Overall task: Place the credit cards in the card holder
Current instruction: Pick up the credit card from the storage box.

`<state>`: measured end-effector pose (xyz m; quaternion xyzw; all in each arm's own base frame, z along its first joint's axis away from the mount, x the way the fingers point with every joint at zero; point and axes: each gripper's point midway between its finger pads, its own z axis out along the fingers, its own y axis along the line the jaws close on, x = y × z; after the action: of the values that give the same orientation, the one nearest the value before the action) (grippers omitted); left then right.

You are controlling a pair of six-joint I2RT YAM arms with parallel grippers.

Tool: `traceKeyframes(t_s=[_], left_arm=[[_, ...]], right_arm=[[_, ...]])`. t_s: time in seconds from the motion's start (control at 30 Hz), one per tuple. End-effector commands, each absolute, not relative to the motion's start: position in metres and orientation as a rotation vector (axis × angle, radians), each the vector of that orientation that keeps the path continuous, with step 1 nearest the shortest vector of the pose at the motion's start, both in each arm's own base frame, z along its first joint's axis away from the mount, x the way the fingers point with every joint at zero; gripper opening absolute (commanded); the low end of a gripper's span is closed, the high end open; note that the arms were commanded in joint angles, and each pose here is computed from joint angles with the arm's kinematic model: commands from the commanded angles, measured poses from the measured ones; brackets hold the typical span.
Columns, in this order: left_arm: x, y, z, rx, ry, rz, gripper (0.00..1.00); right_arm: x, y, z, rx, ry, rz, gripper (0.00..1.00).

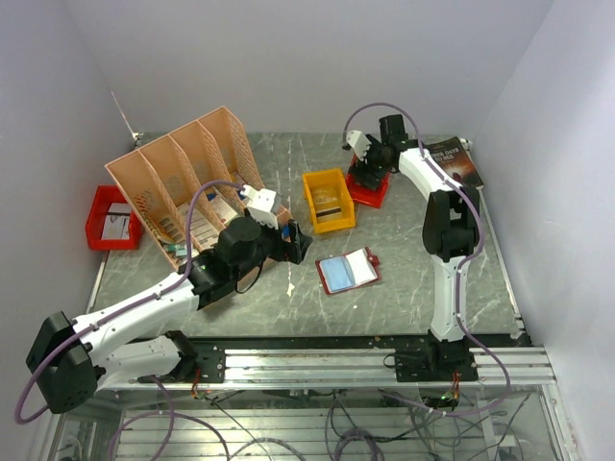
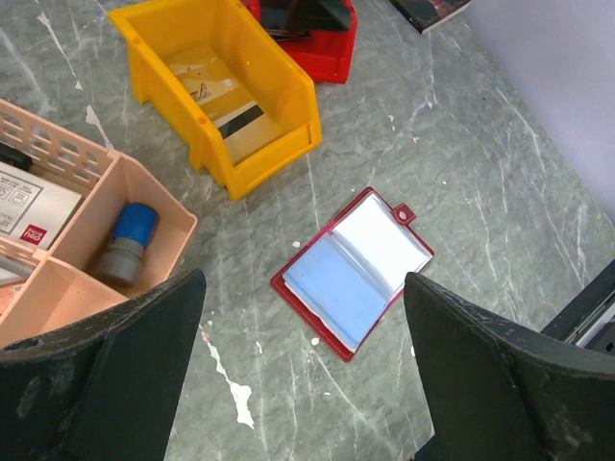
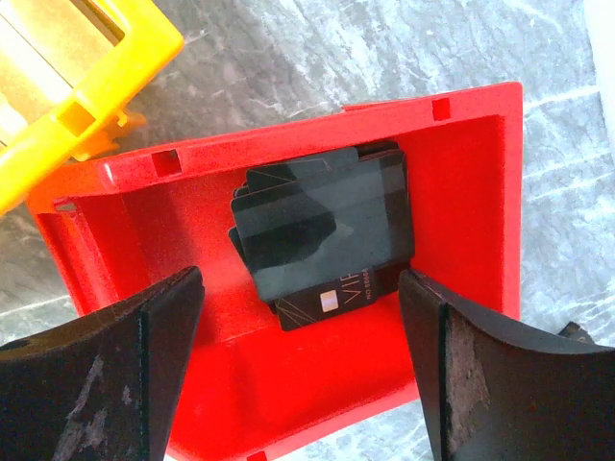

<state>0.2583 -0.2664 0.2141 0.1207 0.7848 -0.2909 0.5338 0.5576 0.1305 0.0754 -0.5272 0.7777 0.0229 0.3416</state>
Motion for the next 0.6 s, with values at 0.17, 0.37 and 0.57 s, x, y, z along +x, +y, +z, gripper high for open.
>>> traceKeyframes(t_s=[0.17, 0.37, 0.57], left_arm=[[0.264, -0.260, 0.221, 0.251, 1.841, -0.669, 0.95], [0.265, -0.261, 0.216, 0.239, 1.842, -0.677, 0.96], [0.265, -0.261, 0.214, 0.231, 1.847, -0.685, 0.95]], right_arm=[[0.565, 0.126, 0.056, -1.392, 2.021, 0.031, 0.85], [0.565, 0.126, 0.046, -1.384, 2.036, 0.033, 0.87], [0.567, 0.124, 0.037, -1.371, 2.045, 0.016, 0.88]])
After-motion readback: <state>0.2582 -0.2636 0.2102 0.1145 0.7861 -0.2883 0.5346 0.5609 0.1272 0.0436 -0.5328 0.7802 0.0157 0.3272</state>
